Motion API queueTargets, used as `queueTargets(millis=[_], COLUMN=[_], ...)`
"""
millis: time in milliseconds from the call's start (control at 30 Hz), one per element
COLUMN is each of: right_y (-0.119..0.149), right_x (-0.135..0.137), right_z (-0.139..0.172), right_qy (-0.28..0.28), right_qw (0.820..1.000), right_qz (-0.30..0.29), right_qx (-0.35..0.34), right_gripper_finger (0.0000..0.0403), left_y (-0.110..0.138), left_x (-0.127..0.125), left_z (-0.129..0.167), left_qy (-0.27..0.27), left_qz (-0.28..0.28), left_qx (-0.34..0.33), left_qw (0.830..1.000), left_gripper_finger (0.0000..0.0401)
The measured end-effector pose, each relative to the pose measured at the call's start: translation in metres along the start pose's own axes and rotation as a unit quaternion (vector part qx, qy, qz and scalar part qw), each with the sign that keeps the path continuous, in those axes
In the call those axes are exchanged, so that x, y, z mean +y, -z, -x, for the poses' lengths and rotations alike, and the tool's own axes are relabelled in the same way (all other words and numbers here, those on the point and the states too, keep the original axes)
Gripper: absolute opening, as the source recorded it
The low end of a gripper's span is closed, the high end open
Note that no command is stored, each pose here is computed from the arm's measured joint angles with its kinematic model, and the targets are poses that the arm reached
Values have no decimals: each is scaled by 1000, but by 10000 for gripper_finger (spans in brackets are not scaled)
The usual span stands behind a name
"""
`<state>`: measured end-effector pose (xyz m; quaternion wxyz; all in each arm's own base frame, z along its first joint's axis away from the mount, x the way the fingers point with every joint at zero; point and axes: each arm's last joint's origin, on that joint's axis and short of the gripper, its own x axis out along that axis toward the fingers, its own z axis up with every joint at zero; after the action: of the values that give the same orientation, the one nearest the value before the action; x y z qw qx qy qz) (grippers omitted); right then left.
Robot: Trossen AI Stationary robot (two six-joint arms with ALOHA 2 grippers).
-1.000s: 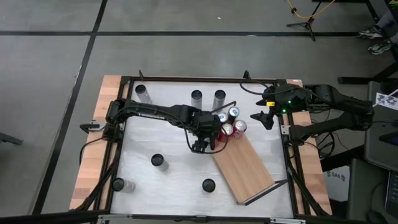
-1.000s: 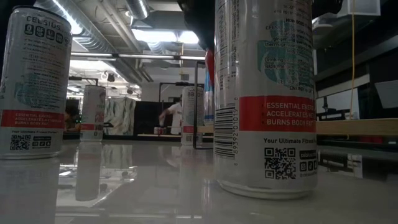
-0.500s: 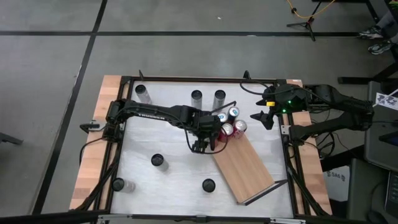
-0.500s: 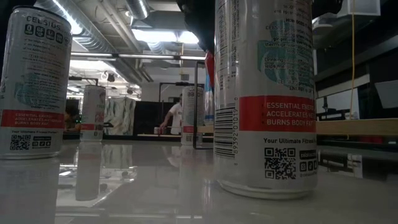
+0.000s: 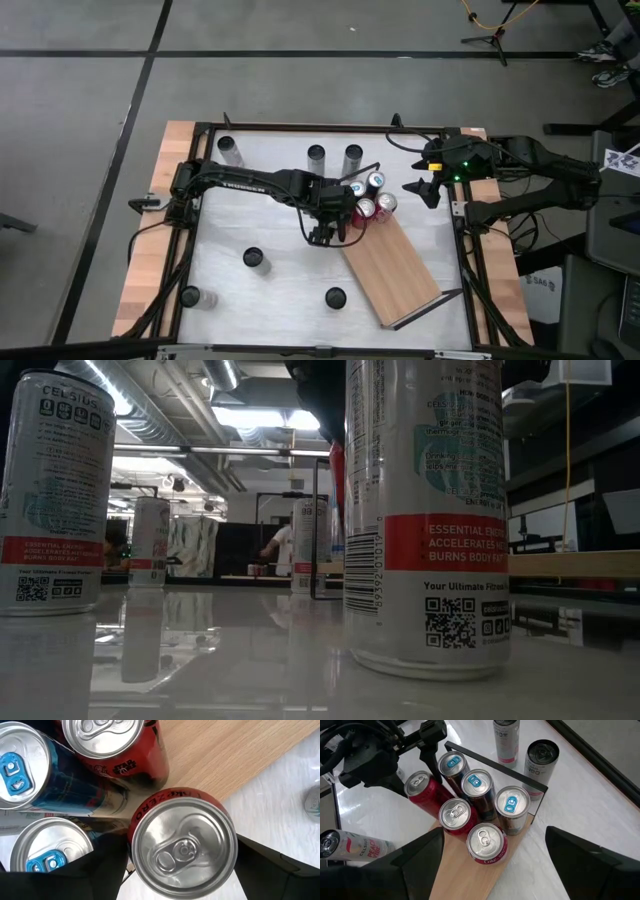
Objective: Place canned beverage on shelf
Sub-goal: Put the red soda can on the shelf aligned with the other red soda cans
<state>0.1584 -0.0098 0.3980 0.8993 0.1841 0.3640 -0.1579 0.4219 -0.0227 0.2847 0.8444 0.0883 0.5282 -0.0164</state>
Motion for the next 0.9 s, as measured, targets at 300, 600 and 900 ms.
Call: queueTargets(millis=[300,600,900], right_y=[0,0,0], right_x=[0,0,0], right_z=[0,0,0], right_qy=[0,0,0], right_qw=[1000,1000,1000], right_qz=[0,0,0], right_qx=[0,0,0], right_gripper_finger=[337,337,337], left_y=[0,-3,-4], left_x=[0,0,0], left_z=[0,0,1], left_qy=[-1,-2,-2], left_qz=[4,30,31], left_qx=[-1,-16,-20], left_qw=[1000,999,999], left_gripper_finger=[314,316,317])
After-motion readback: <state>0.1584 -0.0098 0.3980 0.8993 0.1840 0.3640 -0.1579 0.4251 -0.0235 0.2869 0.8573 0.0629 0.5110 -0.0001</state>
